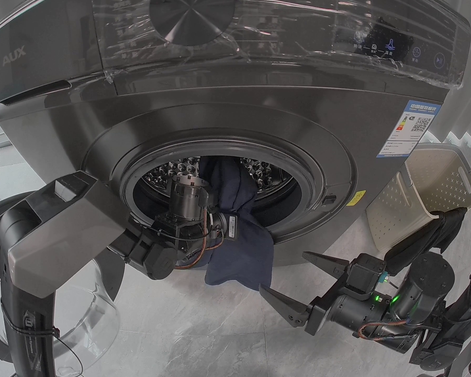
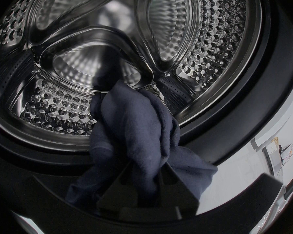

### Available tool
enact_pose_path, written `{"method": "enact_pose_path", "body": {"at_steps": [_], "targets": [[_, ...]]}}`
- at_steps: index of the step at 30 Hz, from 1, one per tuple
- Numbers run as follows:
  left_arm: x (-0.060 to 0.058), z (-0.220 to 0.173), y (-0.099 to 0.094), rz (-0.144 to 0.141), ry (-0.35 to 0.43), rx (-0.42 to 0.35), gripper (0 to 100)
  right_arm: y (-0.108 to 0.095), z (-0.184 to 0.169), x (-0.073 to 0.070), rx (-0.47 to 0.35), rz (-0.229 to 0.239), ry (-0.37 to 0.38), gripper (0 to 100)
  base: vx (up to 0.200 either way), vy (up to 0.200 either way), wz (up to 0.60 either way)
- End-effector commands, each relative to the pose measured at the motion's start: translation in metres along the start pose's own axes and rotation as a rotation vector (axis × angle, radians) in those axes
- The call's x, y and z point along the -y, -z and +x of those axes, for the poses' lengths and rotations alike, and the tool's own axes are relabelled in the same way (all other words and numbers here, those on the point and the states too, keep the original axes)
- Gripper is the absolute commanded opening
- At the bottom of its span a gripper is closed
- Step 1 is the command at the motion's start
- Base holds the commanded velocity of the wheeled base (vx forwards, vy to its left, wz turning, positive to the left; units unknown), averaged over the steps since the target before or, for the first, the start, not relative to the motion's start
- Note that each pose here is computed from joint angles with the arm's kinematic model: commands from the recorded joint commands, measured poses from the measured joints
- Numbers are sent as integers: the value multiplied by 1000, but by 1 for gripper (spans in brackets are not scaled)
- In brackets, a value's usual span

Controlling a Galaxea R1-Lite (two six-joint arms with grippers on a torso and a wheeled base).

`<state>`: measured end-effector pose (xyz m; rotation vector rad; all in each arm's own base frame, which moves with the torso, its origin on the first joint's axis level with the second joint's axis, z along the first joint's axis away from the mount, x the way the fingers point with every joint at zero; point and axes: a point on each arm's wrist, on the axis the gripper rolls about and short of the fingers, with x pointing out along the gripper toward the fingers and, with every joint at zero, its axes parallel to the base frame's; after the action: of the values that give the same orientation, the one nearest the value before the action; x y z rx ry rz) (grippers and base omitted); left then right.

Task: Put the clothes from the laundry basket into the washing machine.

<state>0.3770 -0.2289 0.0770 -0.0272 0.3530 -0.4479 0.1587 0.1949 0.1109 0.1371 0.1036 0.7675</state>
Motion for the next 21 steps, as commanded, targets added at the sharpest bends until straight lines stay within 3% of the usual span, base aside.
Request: {"method": "enact_pose_path", "body": {"at_steps": [1, 5, 6, 7, 11, 14, 20, 21], "targets": [[2, 14, 6, -9, 3, 8, 0, -1, 0, 0, 4, 0, -1, 100, 0, 0, 0], [0, 32, -25, -48, -3, 173, 0, -2, 1, -1, 16, 2, -3, 100, 0, 0, 0], [0, 32, -25, -48, -3, 173, 0, -2, 1, -1, 16, 2, -3, 100, 0, 0, 0], [-5, 40, -54, -88, -20, 312, 0, -3, 1, -1, 16, 2, -1, 100, 0, 0, 0], [-16, 53, -84, -124, -72, 467, 0, -3, 1, -1, 16, 2, -1, 100, 0, 0, 0], [-21, 54, -94, -129, -79, 510, 0, -3, 0, -1, 17, 2, -3, 100, 0, 0, 0], [-20, 54, -92, -130, -77, 514, 0, -3, 0, -1, 17, 2, -5, 100, 0, 0, 0], [-21, 54, -89, -129, -79, 500, 100, -3, 1, -1, 15, 2, -4, 100, 0, 0, 0]]}}
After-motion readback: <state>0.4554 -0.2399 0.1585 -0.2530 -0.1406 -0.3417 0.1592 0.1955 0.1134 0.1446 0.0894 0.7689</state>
